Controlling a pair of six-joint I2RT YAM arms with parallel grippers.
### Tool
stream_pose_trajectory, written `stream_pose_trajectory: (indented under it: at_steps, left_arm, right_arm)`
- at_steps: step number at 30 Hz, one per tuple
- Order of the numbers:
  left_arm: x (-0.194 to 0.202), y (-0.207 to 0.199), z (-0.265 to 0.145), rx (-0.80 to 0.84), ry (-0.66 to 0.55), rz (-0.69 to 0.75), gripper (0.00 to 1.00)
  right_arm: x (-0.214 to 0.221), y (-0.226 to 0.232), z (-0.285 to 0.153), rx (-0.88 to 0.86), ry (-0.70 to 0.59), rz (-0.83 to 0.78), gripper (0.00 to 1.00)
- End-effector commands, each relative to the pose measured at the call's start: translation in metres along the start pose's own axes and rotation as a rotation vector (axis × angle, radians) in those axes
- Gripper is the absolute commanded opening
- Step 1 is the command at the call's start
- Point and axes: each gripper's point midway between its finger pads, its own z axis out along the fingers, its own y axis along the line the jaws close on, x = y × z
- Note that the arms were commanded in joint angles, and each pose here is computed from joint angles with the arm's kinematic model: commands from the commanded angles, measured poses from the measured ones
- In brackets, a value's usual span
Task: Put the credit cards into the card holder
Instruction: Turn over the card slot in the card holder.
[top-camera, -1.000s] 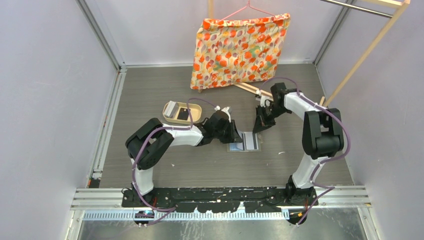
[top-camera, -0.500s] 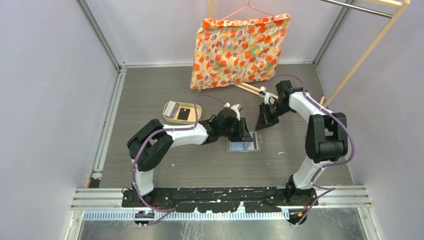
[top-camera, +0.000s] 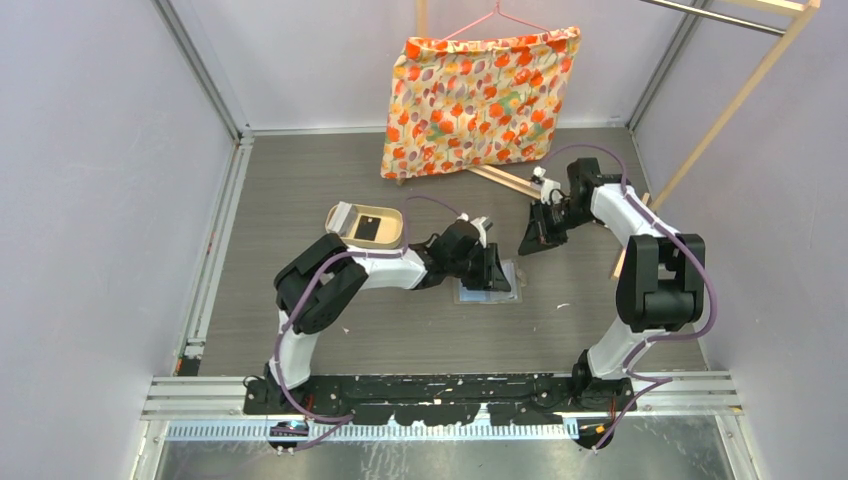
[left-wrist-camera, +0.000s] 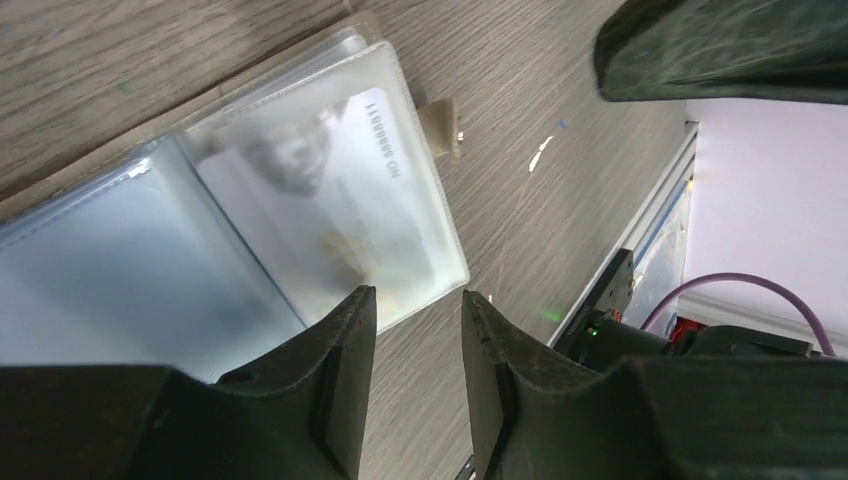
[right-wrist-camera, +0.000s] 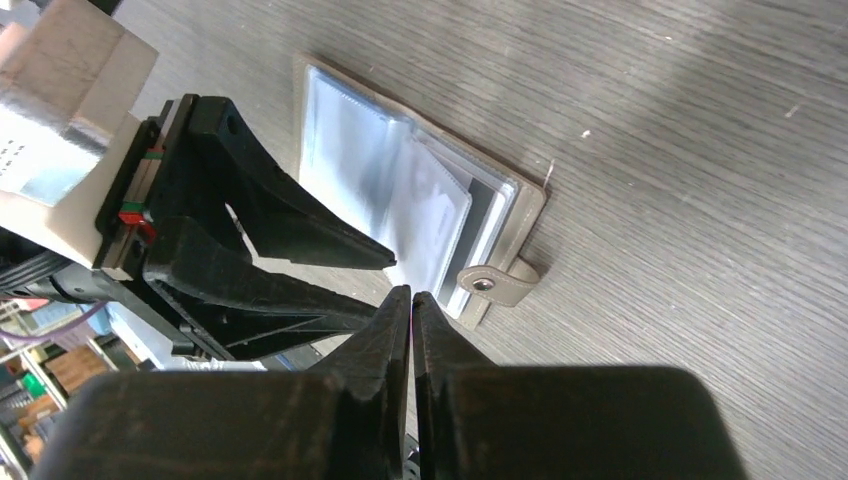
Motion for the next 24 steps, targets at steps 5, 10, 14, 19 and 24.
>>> stream_pose_trajectory:
  at_steps: [5, 10, 14, 19, 24]
  left_arm:
    - [-0.040, -0.047, -0.043, 0.112, -0.192, 0.179, 0.40]
    - [-0.048, -0.028, -0.065, 0.056, -0.263, 0.201, 0.41]
    - [-0.050, -0.012, -0.067, 0.060, -0.276, 0.165, 0.41]
    - [-0.045, -0.007, -0.054, 0.082, -0.245, 0.142, 0.40]
    - [-0.041, -0.002, -0.044, 0.083, -0.224, 0.132, 0.40]
  right_arm:
    - [0.012, 0.034, 0.001, -0.183, 0.051, -0.070, 0.10]
    - [0.025, 0.036, 0.027, -0.147, 0.149, -0.101, 0.10]
    - [0.032, 0.017, 0.044, -0.042, 0.219, -0.096, 0.10]
    - [0.040, -0.011, 0.055, 0.070, 0.278, -0.068, 0.10]
    - [0.045, -0.025, 0.060, 0.124, 0.309, -0.050, 0.10]
